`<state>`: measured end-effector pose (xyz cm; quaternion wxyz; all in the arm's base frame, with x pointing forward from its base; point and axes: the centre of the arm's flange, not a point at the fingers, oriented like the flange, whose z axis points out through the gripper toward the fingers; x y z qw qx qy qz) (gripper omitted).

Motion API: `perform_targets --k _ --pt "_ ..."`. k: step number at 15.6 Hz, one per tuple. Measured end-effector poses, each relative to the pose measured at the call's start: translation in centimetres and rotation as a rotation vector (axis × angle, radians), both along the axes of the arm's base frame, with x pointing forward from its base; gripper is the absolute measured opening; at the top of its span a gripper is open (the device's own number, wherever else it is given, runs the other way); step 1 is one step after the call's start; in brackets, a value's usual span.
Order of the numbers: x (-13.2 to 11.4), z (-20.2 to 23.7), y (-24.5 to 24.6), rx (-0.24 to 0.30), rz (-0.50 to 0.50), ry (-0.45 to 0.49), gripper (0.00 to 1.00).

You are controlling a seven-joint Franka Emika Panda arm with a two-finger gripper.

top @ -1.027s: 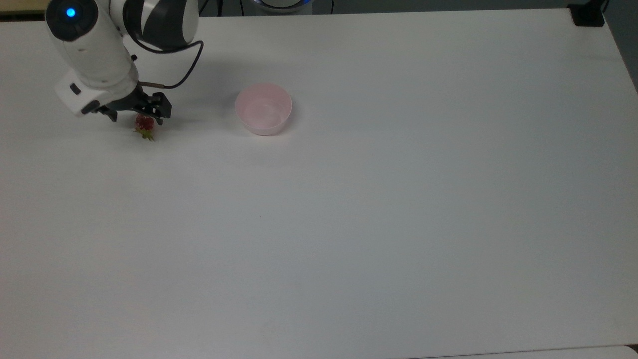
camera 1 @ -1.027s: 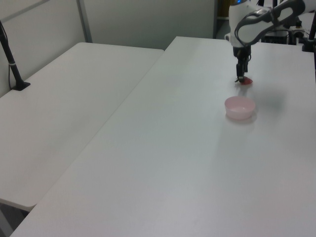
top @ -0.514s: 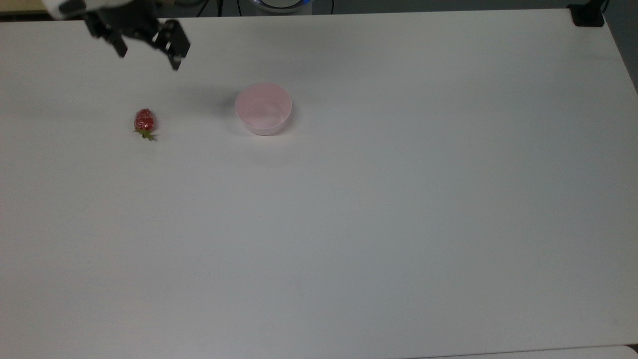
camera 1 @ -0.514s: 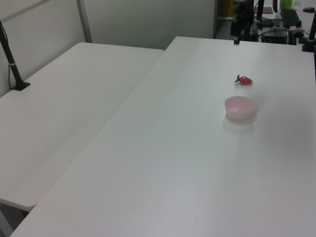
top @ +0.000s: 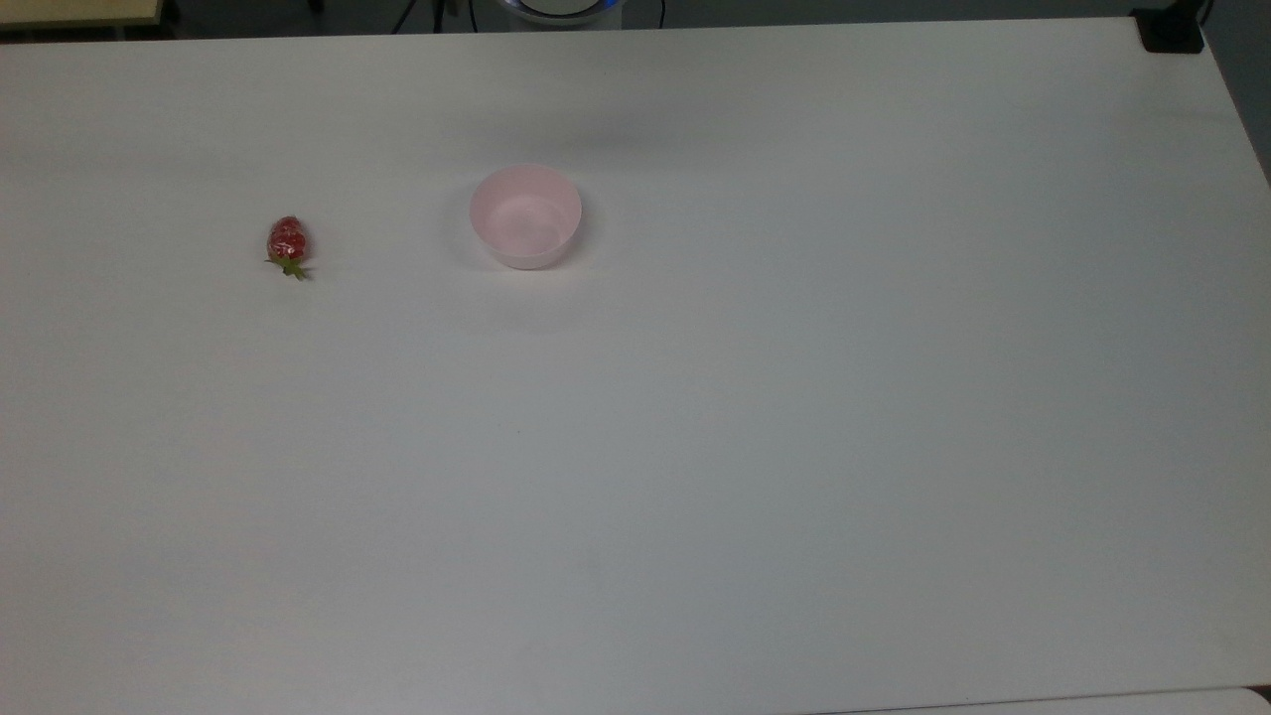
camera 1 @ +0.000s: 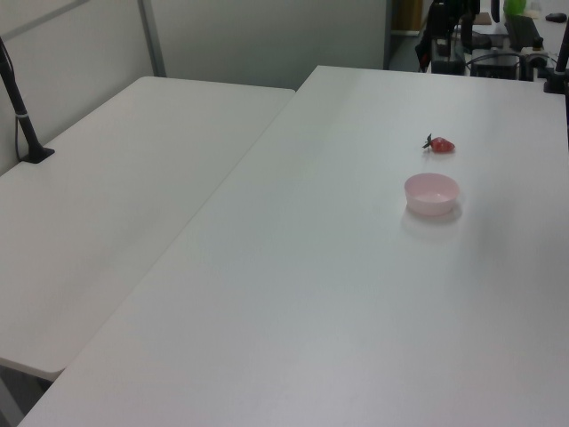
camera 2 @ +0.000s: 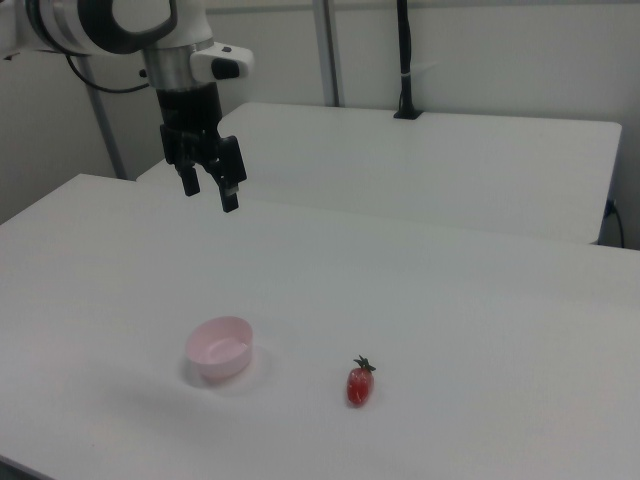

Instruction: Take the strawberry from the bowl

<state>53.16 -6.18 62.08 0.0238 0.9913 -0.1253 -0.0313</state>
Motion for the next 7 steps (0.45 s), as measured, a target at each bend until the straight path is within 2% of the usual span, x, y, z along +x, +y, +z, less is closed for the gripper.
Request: perform_targets --k 2,3,5,7 --pt "0.7 0.2 0.6 -0.002 0.027 -0.041 1.00" --pt "1.5 0.5 0.7 -0.008 0.046 -0.102 1.00" --pt "2.4 0.7 0.6 -0.016 0.059 -0.164 1.00" --pt "2.8 0.4 0.5 -0.018 0.068 -0.181 1.00"
